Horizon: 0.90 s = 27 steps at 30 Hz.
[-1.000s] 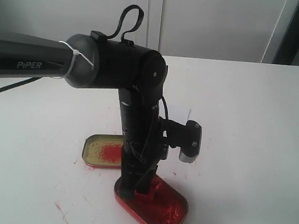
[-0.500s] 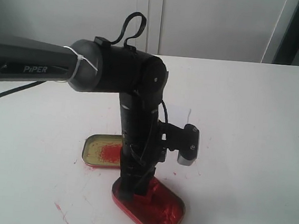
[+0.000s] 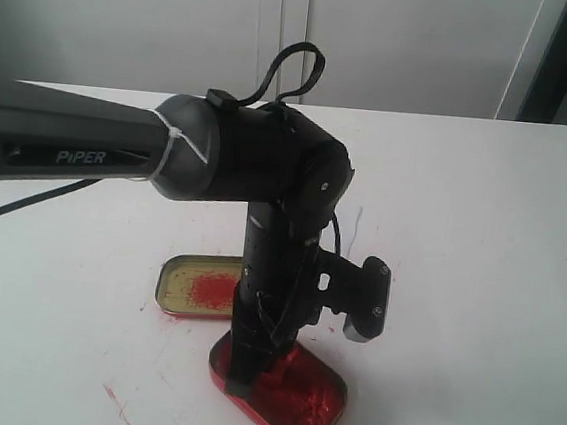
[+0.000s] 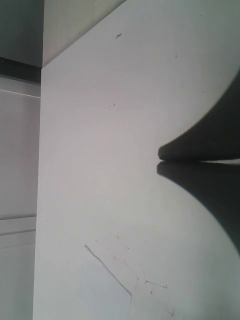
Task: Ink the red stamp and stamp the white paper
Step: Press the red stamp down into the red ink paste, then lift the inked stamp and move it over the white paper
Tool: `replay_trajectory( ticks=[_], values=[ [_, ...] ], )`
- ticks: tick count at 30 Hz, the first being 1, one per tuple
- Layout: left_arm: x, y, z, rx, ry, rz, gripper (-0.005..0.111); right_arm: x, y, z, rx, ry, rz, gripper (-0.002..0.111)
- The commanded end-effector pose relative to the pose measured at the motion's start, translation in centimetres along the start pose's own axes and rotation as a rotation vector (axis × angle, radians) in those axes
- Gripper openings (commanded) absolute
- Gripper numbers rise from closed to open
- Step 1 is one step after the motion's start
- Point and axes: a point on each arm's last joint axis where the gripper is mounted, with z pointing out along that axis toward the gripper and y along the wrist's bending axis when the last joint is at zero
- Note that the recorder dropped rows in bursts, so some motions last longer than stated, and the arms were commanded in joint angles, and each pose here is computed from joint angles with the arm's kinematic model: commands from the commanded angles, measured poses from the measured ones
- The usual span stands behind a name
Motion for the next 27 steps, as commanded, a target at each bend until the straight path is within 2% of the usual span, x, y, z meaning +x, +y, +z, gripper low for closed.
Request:
replay_trajectory(
  ticks=[1, 12, 21, 27],
  values=[
    [-0.2, -0.6, -0.8, 0.007, 0.007, -0.018, 0.000, 0.0, 0.0, 0.0, -0.003, -0.008, -0.013, 0.000],
    [-0.6, -1.2, -1.0, -0.012, 0.063, 0.032, 0.000, 0.0, 0.0, 0.0, -0.003, -0.008, -0.013, 0.000],
    [-0.7, -1.1, -4.4, -0.085, 0.018, 0.034, 0.000, 0.0, 0.0, 0.0, -0.003, -0.008, -0.013, 0.000],
    [-0.8, -0.8, -5.2, -0.127, 0.005, 0.039, 0.000, 0.0, 0.0, 0.0, -0.003, -0.008, -0.013, 0.000]
  ],
)
